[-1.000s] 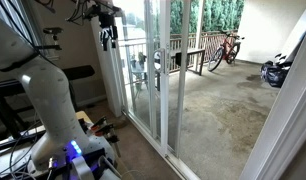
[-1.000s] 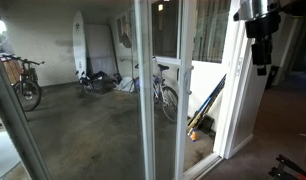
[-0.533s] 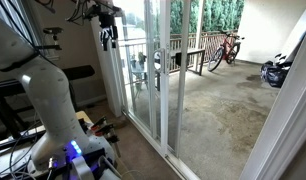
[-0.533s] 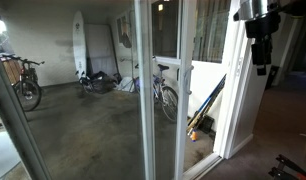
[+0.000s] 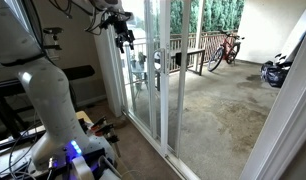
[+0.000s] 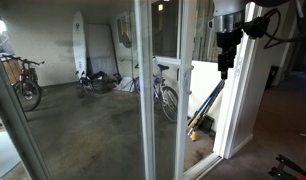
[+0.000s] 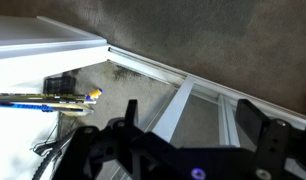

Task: Slide the glass door to the right

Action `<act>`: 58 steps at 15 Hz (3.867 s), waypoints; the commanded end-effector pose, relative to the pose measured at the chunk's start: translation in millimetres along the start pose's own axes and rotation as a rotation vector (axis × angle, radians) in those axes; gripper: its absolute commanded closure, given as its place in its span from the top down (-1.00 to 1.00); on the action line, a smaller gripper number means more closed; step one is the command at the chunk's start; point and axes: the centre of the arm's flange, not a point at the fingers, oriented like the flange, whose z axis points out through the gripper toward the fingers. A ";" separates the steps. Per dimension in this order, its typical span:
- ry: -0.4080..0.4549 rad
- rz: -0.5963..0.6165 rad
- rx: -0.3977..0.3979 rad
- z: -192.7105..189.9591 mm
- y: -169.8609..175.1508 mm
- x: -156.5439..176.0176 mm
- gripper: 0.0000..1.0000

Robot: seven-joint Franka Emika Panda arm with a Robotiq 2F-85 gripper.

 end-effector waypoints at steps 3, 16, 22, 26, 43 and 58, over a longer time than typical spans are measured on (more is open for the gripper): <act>0.105 -0.027 0.041 6.1 -15.6 69.4 1.00; 0.325 0.271 0.196 11.5 23.2 126.1 1.00; 0.287 0.457 0.228 15.0 42.2 126.1 1.00; 0.286 0.527 0.231 19.6 64.5 122.9 1.00; 0.225 0.612 0.279 40.2 95.3 134.4 1.00; 0.220 0.710 0.289 80.6 152.6 127.2 1.00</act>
